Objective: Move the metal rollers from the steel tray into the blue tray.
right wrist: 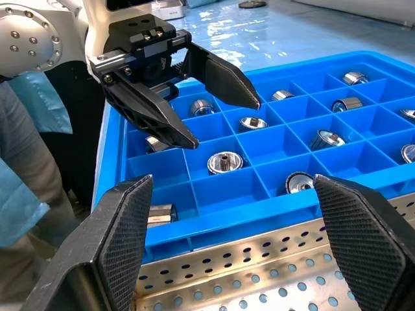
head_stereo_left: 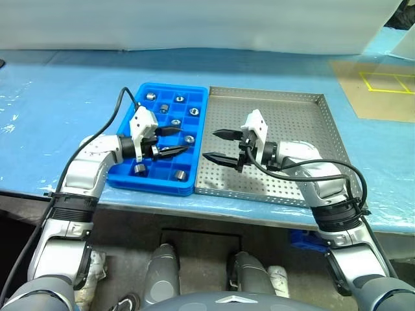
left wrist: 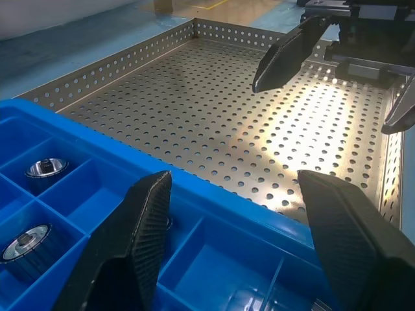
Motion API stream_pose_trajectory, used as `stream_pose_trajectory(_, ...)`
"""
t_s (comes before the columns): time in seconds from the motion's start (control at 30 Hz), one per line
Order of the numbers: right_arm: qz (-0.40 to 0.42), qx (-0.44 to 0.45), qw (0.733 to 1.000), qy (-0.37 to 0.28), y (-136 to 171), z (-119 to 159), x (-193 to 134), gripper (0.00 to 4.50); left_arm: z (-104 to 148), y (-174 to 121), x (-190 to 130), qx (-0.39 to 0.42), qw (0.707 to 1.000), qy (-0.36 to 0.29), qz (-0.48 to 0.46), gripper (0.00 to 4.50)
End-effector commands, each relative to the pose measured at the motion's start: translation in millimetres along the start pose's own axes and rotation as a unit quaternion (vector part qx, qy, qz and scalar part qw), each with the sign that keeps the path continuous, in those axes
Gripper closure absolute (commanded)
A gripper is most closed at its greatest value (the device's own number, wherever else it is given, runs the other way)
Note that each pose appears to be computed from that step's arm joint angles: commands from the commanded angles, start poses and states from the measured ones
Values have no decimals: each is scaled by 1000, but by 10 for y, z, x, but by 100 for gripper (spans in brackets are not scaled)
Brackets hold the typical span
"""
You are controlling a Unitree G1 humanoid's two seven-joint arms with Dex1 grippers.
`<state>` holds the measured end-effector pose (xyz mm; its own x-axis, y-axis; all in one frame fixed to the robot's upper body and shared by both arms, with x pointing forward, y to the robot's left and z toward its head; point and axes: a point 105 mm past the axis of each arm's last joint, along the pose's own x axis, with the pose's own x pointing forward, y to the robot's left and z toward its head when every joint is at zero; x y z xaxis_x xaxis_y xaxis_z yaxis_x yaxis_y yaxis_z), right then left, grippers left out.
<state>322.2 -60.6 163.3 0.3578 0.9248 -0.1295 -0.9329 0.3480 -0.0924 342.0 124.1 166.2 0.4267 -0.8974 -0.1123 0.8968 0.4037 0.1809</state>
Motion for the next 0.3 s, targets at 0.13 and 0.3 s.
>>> stream_pose_trajectory(0.13,-6,-15,1000,-24,-35,165,-22,41,171,88,-104,33,999,-14,15,123)
stream_pose_trajectory(0.3,-13,-13,1000,-25,-40,158,-35,41,155,98,-96,35,999,-10,12,123)
